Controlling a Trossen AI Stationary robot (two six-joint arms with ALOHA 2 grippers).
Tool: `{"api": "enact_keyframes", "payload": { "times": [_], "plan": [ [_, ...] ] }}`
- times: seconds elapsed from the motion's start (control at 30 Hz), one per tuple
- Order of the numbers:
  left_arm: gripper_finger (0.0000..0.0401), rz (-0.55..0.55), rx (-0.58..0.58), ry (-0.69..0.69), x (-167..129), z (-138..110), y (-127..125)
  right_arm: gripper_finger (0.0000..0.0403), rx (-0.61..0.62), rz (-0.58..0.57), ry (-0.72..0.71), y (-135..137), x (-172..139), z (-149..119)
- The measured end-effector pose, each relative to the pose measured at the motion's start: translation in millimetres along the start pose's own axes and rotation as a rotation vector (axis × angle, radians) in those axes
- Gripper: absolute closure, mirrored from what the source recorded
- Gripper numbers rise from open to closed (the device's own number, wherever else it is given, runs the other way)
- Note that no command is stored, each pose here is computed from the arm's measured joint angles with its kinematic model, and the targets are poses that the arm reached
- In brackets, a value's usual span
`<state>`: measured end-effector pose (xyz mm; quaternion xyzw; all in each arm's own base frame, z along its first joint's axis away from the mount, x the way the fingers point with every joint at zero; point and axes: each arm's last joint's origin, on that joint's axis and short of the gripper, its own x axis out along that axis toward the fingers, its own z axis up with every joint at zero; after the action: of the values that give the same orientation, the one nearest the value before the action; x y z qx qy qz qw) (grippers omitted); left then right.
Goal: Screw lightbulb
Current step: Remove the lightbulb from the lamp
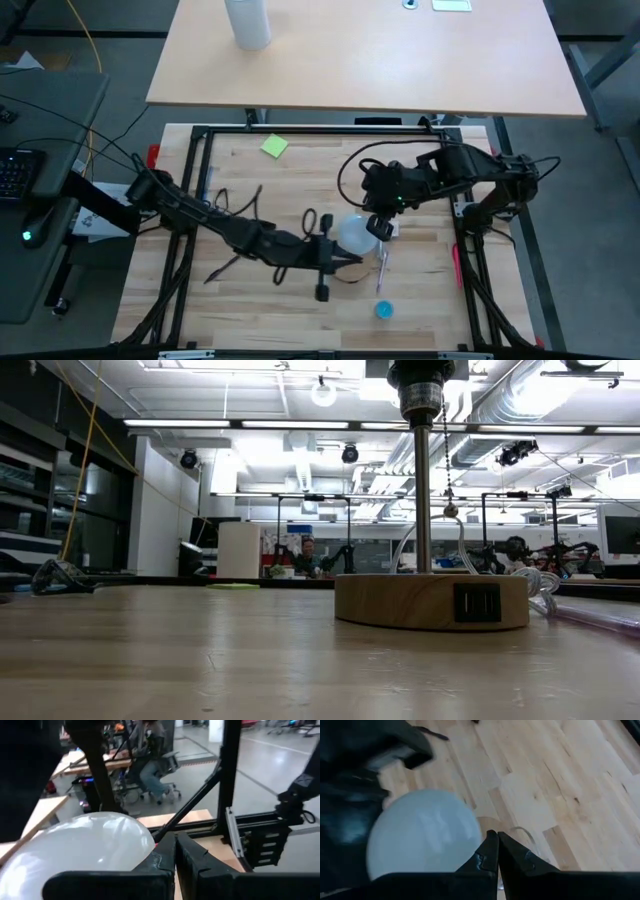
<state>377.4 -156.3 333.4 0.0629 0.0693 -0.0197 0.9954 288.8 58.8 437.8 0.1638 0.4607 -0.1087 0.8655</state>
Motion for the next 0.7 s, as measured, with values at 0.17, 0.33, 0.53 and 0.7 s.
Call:
{"api": "enact_keyframes", "payload": {
  "times": [0.17,0.33,0.53,0.7],
  "plan": [
    [0.0401,0.014,-0.008,0.048,11.4,-1.3,-6.8,0.0403,-0.012,-0.003,0.021,3.0,3.4,-1.7],
    [0.0401,0.060,0.021,0.109,10.8,-7.2,-6.3,0.0403,0.000,0.012,0.013,10.3,4.4,-3.7],
    [0.0401,0.077,0.020,0.108,10.2,-6.1,-4.3,0.0403,0.008,-0.032,-0.001,16.6,2.3,-10.5],
    [0.0401,0.070,0.066,0.109,9.8,-6.1,-5.4,0.0403,-0.028,-0.049,0.013,17.5,1.2,-14.1]
  ]
}}
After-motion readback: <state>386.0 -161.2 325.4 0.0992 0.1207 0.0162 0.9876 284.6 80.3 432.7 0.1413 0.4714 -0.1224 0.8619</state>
